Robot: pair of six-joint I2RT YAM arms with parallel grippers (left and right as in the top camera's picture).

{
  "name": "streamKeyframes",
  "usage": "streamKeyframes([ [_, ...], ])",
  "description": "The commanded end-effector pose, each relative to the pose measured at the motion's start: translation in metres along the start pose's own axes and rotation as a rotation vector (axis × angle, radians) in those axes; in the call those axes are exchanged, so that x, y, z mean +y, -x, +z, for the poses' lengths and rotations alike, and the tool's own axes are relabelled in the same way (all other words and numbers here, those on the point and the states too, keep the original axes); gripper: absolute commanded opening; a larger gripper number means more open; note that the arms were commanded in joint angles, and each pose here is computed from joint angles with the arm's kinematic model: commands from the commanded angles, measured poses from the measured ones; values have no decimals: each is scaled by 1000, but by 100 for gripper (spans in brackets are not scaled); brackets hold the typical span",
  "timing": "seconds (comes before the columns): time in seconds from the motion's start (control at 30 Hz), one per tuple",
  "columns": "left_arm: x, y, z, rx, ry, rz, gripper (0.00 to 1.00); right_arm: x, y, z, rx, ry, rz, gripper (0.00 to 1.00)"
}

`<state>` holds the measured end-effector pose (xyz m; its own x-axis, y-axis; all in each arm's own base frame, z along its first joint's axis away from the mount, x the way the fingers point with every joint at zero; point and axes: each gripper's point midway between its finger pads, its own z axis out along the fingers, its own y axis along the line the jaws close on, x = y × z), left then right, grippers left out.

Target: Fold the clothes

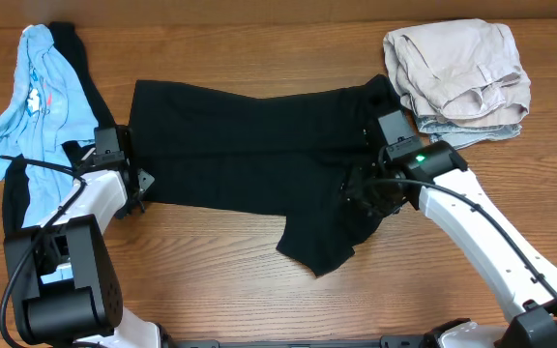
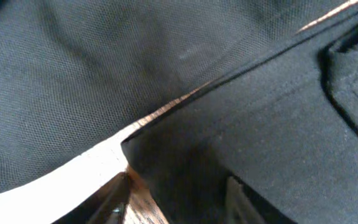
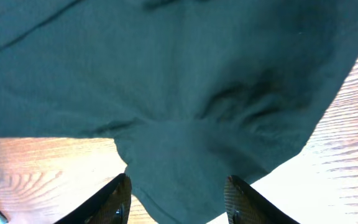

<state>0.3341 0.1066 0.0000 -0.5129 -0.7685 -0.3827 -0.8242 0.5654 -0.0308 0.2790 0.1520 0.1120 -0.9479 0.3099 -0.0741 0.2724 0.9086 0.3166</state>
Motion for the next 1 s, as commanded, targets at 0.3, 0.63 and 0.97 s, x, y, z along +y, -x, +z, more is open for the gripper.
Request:
streamKeyframes([
  [0.3,7,-19,13,82,10,60,4,-21,-42,12,141,-81,25,52],
  [0.63,2,-24,13,108,-20,59,4,-47,-90,49,275,-101,19,52],
  [0.97,3,-25,13,114,-17,69,4,-48,-111,75,283,-67,-36,49],
])
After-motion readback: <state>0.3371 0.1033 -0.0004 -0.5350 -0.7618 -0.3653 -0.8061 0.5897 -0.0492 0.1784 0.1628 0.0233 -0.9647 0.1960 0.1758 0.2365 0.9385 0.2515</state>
